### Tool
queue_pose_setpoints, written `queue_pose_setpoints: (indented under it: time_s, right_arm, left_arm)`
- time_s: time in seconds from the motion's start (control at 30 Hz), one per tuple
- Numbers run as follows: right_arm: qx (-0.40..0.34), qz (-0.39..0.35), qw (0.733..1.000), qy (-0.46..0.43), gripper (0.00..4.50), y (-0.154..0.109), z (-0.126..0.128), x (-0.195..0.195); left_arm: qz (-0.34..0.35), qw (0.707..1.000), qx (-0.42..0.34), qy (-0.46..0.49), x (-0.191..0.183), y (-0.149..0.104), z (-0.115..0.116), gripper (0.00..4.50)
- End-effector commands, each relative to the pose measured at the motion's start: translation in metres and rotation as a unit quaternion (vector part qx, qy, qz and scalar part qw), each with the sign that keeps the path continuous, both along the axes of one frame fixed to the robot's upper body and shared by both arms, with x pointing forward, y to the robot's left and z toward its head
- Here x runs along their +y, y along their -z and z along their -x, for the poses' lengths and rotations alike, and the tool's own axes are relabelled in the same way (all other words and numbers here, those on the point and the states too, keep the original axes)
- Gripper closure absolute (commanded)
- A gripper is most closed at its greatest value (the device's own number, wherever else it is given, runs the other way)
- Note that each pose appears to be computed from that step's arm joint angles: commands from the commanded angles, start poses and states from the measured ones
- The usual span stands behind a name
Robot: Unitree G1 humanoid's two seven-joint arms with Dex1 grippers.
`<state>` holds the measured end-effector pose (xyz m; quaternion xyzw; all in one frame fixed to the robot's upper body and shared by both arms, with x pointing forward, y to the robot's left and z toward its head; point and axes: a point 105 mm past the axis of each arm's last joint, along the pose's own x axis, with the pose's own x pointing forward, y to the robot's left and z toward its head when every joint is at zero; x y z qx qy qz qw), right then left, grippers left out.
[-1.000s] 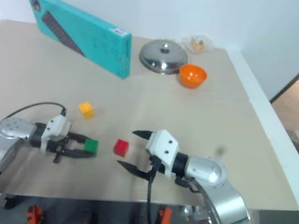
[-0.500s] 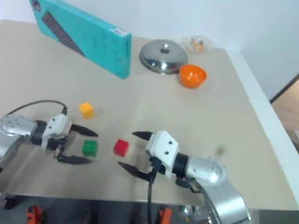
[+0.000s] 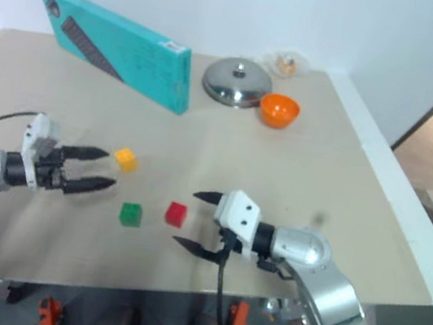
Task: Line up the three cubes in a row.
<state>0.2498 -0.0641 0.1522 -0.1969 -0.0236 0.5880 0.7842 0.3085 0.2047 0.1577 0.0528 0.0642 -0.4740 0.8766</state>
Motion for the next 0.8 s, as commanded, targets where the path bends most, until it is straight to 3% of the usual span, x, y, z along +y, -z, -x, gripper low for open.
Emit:
queue_pose_setpoints:
  time_s: [0.03, 0.3, 0.77, 0.8]
  right_arm:
    - [-0.024, -0.006, 1.000, -0.003, 0.00, -0.012, -0.003, -0.002]
    - [-0.026, 0.000, 1.000, 0.000, 0.00, -0.011, -0.004, -0.002]
    - [-0.025, 0.003, 0.999, 0.024, 0.00, -0.010, -0.003, -0.008]
    - [-0.025, 0.003, 0.999, 0.025, 0.00, -0.010, -0.003, -0.008]
  left_arm:
    - [0.001, 0.998, -0.064, -0.026, 0.000, -0.021, -0.011, 0.04]
    - [0.001, 0.987, -0.129, -0.098, -0.001, -0.019, -0.047, 0.04]
    - [-0.039, 0.992, -0.069, -0.100, -0.017, 0.028, -0.065, 0.04]
    - [-0.044, 0.991, -0.064, -0.107, -0.015, 0.031, -0.067, 0.27]
